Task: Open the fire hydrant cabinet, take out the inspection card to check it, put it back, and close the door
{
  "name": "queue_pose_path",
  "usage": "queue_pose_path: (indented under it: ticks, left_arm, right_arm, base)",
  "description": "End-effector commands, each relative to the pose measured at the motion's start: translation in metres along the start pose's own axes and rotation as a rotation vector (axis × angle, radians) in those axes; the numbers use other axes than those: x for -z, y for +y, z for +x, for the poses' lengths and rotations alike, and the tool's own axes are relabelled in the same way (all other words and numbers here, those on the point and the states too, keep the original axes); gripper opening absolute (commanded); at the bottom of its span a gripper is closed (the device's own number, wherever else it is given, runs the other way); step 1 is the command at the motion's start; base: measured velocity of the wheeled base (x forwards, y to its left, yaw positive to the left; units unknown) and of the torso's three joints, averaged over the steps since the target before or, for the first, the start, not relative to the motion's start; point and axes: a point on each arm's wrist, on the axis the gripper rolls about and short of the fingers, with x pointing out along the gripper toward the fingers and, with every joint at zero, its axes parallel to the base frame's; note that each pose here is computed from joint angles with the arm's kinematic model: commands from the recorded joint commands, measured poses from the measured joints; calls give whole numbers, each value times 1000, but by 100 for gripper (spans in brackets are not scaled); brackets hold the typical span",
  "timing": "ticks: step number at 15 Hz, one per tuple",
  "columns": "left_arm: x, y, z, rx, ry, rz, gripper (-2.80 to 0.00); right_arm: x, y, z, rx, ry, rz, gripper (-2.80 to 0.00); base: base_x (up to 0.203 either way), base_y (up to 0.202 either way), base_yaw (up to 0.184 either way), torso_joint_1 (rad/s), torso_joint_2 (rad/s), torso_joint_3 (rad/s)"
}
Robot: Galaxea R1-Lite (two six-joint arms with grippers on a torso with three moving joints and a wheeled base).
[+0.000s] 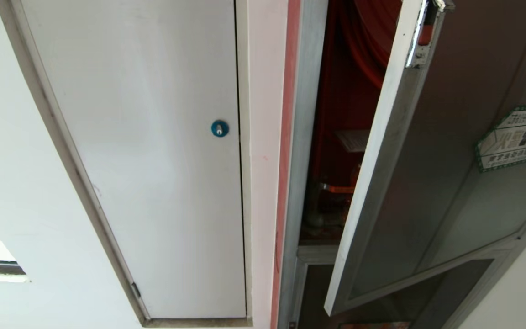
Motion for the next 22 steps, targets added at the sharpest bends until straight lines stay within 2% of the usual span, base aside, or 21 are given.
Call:
queue_pose_path:
  ticks: [1,8,17,19,21,22]
  left_arm:
    - [3,0,1,0,12,0,-280]
    - [3,0,1,0,12,-1,-280]
    - [3,0,1,0,12,-1,-280]
    - [3,0,1,0,12,-1,-280]
    - [3,0,1,0,12,-1,-280]
    - [3,0,1,0,12,-1,-280]
  right_arm:
    - [0,0,0,0,2,1,-280]
    - [0,0,0,1,1,8,-280]
    - [0,0,0,4,3,11,-280]
    - [-12,0,-3,2,-36,28,-280]
    - [-44,1,-12,-21,-101,50,-280]
    - [-63,2,-16,-74,-111,55,-280]
  base:
    - [199,0,-1,7,2,2]
    - [177,0,1,4,5,0]
    - [0,0,0,0,0,0]
    - [0,0,0,0,0,0]
    - [0,0,0,0,0,0]
    - [0,0,0,0,0,0]
